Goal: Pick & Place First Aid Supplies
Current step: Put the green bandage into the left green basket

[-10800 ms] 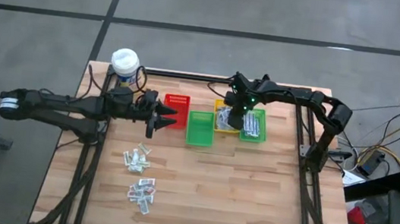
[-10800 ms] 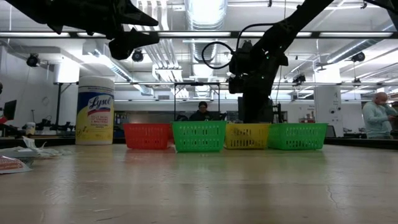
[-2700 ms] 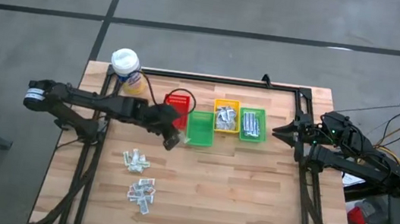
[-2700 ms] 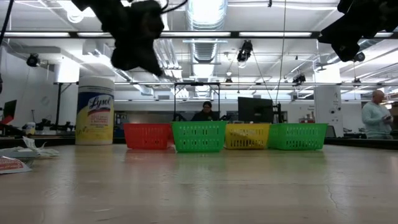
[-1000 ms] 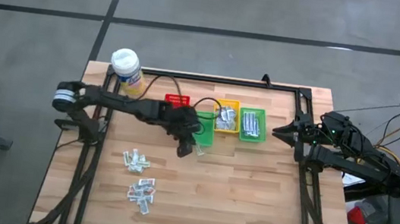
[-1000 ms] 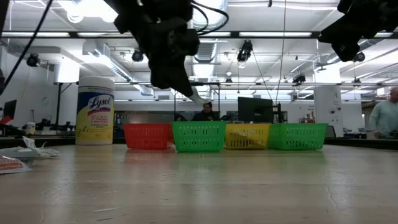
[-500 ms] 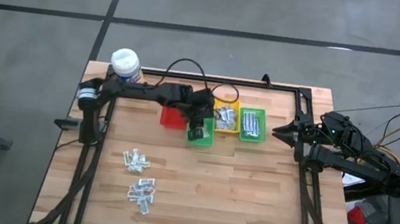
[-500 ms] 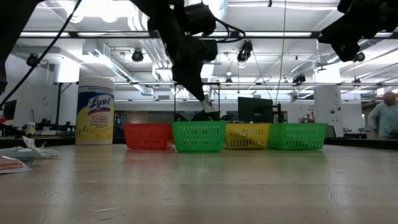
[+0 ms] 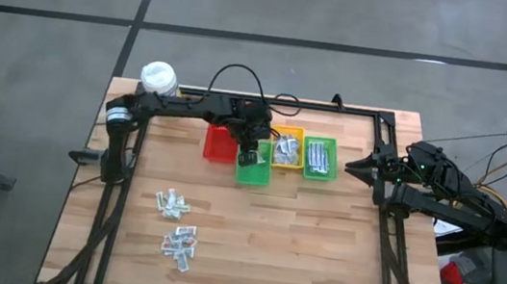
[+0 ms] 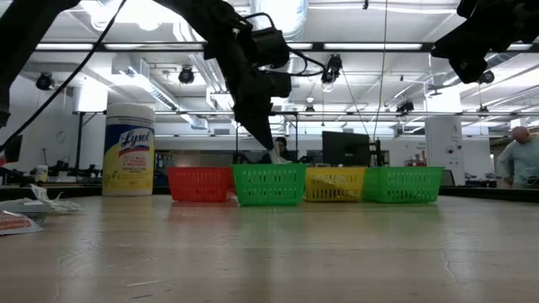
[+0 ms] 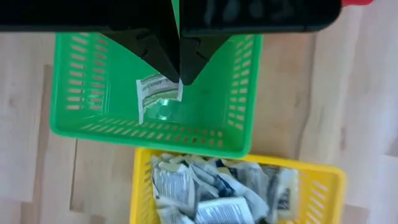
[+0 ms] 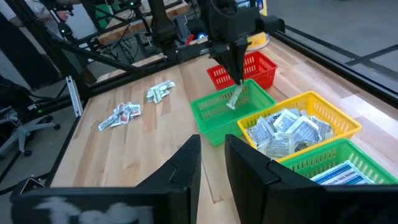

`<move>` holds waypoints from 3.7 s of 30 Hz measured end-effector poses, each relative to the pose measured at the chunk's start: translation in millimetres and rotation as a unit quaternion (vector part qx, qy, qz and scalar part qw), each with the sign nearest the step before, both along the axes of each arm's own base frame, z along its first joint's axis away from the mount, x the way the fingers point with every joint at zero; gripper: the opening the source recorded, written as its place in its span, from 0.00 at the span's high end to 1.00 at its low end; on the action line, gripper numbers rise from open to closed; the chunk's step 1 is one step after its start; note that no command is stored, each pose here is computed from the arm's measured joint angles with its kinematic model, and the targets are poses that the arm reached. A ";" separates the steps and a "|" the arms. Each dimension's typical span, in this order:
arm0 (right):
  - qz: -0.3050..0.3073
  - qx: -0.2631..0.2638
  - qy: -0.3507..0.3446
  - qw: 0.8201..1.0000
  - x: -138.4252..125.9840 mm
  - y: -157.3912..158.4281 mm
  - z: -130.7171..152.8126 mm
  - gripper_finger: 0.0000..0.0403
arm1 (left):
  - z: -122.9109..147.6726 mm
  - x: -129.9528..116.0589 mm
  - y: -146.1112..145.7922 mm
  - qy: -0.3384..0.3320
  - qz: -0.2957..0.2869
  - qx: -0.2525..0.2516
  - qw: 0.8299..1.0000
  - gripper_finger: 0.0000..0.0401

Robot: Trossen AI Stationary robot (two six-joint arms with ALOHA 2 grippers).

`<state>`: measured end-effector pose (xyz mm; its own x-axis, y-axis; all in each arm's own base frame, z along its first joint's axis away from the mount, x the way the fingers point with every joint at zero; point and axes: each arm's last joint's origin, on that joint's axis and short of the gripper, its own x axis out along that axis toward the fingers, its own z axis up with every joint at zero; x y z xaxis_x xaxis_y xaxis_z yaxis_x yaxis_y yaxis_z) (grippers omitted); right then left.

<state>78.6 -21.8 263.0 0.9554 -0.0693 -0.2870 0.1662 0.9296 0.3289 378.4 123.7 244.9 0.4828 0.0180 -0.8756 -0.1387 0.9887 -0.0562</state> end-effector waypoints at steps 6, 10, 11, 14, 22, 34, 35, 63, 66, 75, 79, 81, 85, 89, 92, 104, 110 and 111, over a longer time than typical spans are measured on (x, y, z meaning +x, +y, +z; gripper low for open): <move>0.000 0.000 0.000 1.000 0.0 0.0 0.1 0.82 | -15.5 5.3 1.2 0.016 -0.005 -0.017 1.000 1.00; 0.000 0.000 0.000 1.000 0.0 0.0 0.0 0.80 | -28.2 8.8 2.5 0.031 -0.005 -0.024 0.999 1.00; 0.000 0.000 0.000 1.000 0.0 0.0 0.0 0.80 | -30.7 9.7 2.6 0.033 -0.005 -0.024 0.999 1.00; 0.000 0.000 0.000 1.000 0.0 0.0 0.0 0.79 | -36.9 11.7 3.3 0.039 -0.005 -0.027 0.999 1.00; 0.000 0.000 0.000 1.000 0.1 0.0 0.0 0.79 | -50.4 15.7 4.7 0.052 -0.001 -0.032 0.998 1.00; 0.000 0.000 0.000 1.000 0.1 0.0 0.0 0.83 | -50.1 17.9 5.7 0.042 0.017 -0.032 0.998 0.97; 0.000 0.000 0.000 1.000 0.1 0.0 0.0 0.82 | -50.2 17.9 5.8 0.042 0.019 -0.031 0.998 0.95; 0.000 0.000 0.001 1.000 0.1 0.0 -0.1 0.83 | 40.3 -37.9 -45.9 0.114 0.108 -0.114 0.981 0.66; 0.000 0.000 0.001 1.000 0.1 0.0 -0.1 0.82 | 44.8 -48.2 -61.2 0.132 0.131 -0.122 0.975 0.66; 0.000 0.000 0.001 1.000 0.1 0.0 -0.1 0.79 | 28.5 -84.8 -104.9 0.170 0.223 -0.118 0.953 0.66; 0.000 0.000 0.001 1.000 0.1 -0.1 -0.2 0.78 | 15.6 -106.4 -123.7 0.183 0.275 -0.124 0.936 0.66; 0.000 0.000 0.001 1.000 0.1 -0.1 -0.2 0.78 | 9.4 -117.1 -132.4 0.181 0.299 -0.134 0.927 0.66; 0.000 0.000 0.001 1.000 0.1 -0.1 -0.2 0.78 | -2.2 -137.8 -146.9 0.160 0.353 -0.157 0.909 0.66; 0.000 0.000 0.001 1.000 0.1 -0.1 -0.2 0.80 | -10.9 -159.2 -157.9 0.139 0.418 -0.170 0.881 0.66; 0.000 0.000 0.001 1.000 0.1 0.0 -0.3 0.82 | -17.0 -174.0 -164.3 0.142 0.457 -0.183 0.859 0.66; 0.001 -0.001 0.002 1.000 0.1 0.0 -0.3 0.80 | -42.9 -206.0 -171.6 0.167 0.540 -0.184 0.804 0.66; 0.001 -0.001 0.002 1.000 0.1 0.0 -0.3 0.79 | -62.3 -218.4 -170.1 0.214 0.547 -0.177 0.790 0.66; 0.001 -0.001 0.002 1.000 0.1 0.0 -0.3 0.78 | -65.6 -220.7 -170.0 0.224 0.551 -0.178 0.784 0.66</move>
<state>78.7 -21.9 262.6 0.9544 -0.0686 -0.2905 0.1662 0.9306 0.3263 157.7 -46.2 179.2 -0.0105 -0.0763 -0.9970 -0.9821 0.1882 -0.0040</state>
